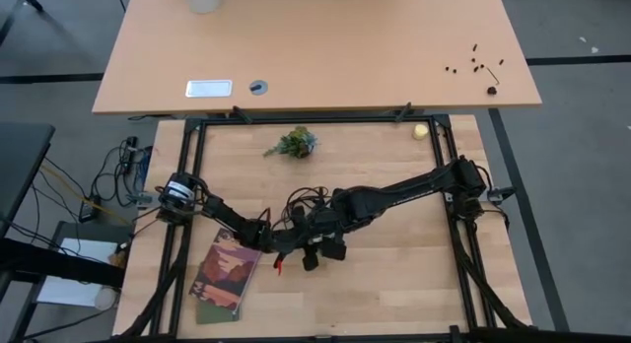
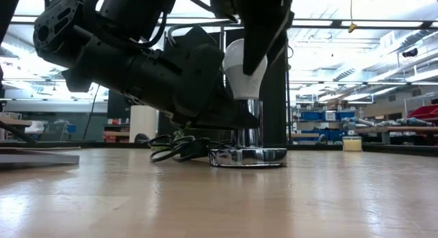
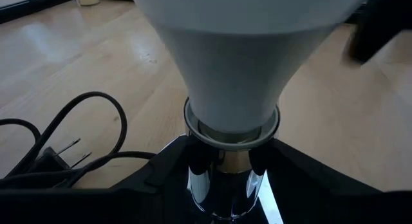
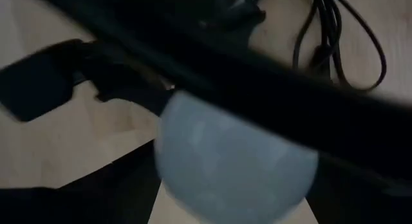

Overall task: Screw lightbulb
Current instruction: Insert the white lightbulb into the lamp socket

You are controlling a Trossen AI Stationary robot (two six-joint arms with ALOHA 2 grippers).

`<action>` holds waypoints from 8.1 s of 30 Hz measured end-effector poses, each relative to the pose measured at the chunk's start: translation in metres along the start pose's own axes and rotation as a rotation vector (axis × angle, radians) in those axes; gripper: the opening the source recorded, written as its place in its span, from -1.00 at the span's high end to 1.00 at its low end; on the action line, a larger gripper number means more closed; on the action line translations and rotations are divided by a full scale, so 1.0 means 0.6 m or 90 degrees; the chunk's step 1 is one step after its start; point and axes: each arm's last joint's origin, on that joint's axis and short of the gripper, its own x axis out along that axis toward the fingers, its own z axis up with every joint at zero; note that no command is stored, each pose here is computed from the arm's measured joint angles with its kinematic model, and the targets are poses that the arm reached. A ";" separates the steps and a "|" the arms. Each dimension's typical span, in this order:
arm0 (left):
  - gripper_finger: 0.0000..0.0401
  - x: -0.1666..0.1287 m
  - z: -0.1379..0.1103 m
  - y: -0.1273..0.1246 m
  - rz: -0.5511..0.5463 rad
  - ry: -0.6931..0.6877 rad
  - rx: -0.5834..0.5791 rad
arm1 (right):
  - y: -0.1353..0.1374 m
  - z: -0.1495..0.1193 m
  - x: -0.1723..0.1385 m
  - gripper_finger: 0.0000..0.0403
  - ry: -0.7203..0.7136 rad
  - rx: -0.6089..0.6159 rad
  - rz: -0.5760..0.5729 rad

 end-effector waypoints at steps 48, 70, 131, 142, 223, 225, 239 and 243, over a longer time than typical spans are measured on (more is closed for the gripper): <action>0.06 0.002 -0.001 0.004 0.007 0.006 0.003 | 0.004 0.022 0.039 -0.59 -0.027 -0.344 -0.021; 0.06 0.002 -0.002 0.004 0.007 0.006 -0.002 | 0.000 0.018 0.040 -0.33 -0.004 -0.182 -0.004; 0.06 0.001 0.000 0.002 0.007 -0.002 -0.018 | -0.005 0.022 -0.020 -0.55 0.008 -0.194 0.025; 0.06 0.001 0.000 0.002 0.008 -0.002 -0.017 | -0.004 0.023 -0.020 -0.56 -0.001 -0.427 0.016; 0.06 0.001 0.002 0.003 0.012 -0.008 -0.023 | -0.006 0.038 -0.047 -0.41 -0.084 -0.327 0.038; 0.06 0.001 0.002 0.003 0.012 -0.008 -0.023 | -0.009 0.042 -0.047 -0.41 -0.096 -0.320 0.035; 0.06 0.001 0.001 0.002 0.009 -0.007 -0.022 | -0.032 0.034 -0.007 -0.41 -0.069 -0.288 0.016; 0.06 0.001 0.001 0.002 0.009 -0.006 -0.021 | -0.029 0.033 0.008 -0.41 -0.083 -0.289 0.019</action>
